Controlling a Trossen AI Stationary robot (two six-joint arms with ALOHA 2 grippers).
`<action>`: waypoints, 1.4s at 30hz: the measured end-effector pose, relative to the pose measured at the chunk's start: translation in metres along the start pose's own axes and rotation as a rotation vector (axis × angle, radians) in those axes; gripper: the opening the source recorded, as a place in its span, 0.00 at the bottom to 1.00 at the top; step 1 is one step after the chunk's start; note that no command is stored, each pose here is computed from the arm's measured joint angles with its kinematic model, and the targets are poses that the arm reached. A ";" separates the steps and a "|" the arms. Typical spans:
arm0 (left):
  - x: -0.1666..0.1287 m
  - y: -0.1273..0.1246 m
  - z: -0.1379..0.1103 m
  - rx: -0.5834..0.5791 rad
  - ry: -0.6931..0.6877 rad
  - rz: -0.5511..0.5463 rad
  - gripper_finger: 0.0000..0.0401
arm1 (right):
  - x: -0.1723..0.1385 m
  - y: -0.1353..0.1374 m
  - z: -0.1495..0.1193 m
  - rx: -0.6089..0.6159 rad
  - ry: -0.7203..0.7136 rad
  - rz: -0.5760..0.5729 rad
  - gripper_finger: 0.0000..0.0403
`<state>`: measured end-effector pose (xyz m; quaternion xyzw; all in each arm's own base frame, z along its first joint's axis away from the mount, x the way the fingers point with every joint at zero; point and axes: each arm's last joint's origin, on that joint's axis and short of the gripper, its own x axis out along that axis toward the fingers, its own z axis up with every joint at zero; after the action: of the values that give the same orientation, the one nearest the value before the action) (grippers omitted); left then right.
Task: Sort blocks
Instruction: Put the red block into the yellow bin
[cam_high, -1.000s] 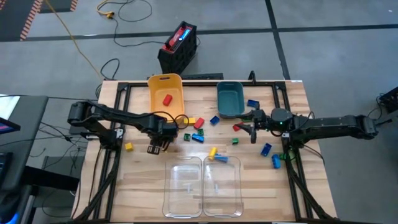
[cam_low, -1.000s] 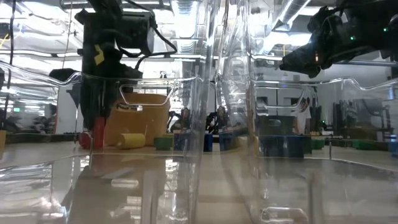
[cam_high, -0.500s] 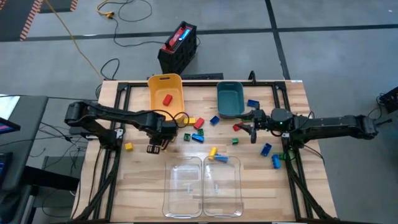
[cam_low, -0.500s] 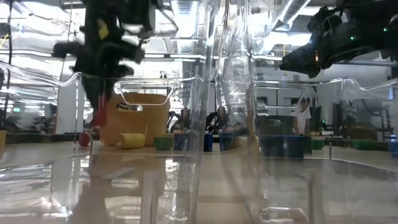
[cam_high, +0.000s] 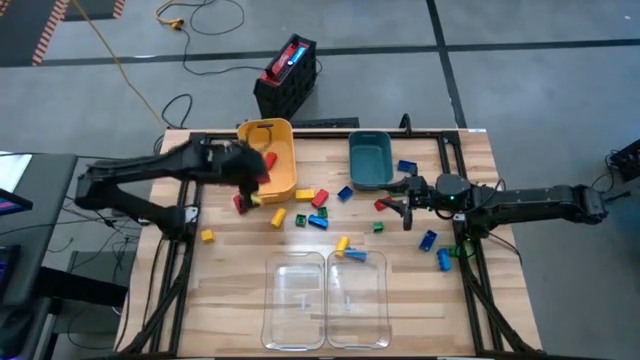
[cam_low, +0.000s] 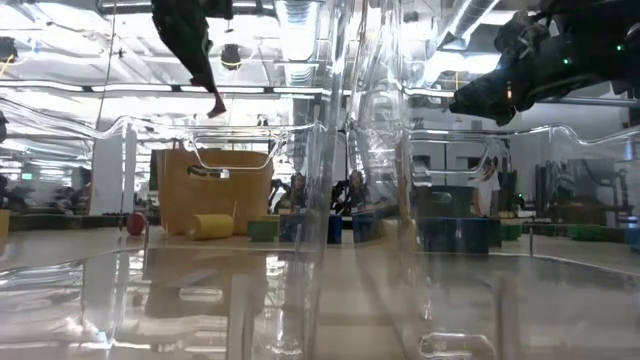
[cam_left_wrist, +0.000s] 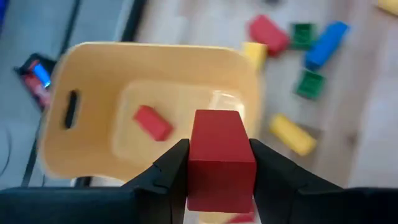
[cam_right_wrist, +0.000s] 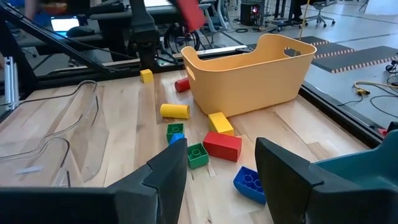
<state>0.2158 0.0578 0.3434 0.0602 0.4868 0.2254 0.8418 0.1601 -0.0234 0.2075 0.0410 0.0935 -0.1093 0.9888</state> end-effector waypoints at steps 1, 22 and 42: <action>0.003 0.007 -0.001 -0.020 0.012 0.018 0.32 | 0.000 0.000 0.000 0.000 0.000 0.000 0.52; 0.158 0.136 -0.027 -0.228 0.407 -0.010 0.32 | 0.000 0.000 0.000 0.000 -0.001 0.000 0.52; 0.194 0.150 -0.031 -0.232 0.473 -0.076 0.32 | 0.000 0.000 0.000 -0.008 -0.002 0.001 0.52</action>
<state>0.2232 0.2730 0.2220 -0.1095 0.6429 0.2560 0.7136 0.1601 -0.0234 0.2077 0.0372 0.0930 -0.1085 0.9890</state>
